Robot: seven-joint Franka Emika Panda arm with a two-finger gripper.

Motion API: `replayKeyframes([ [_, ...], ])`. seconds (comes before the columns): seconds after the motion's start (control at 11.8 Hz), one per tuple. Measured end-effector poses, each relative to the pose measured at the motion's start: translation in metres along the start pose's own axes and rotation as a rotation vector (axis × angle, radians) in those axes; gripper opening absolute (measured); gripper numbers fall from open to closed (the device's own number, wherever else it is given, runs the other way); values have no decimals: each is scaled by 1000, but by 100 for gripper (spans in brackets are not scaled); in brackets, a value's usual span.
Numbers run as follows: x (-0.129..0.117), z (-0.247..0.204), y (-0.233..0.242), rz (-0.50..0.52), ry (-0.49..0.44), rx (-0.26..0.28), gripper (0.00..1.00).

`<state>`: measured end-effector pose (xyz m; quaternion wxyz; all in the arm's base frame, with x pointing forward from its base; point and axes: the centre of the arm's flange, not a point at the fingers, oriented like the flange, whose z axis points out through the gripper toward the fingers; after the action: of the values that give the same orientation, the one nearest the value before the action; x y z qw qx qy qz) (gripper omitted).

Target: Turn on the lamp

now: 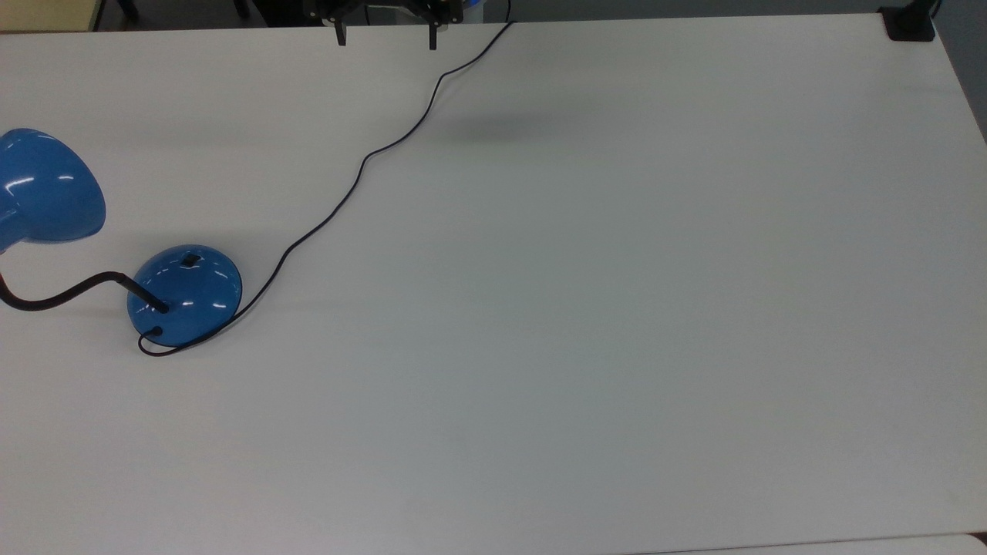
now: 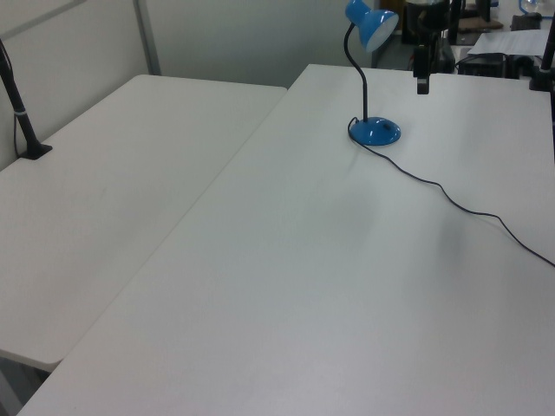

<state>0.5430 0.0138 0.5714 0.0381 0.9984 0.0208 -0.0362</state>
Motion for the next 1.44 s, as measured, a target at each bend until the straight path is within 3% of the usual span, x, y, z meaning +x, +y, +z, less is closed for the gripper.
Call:
replayKeyframes([
  [1.1,3,-12,12,22,38,1,100],
  [1.18,3,-12,13,24,39,1,94],
  [1.44,7,-15,23,40,75,2,49],
])
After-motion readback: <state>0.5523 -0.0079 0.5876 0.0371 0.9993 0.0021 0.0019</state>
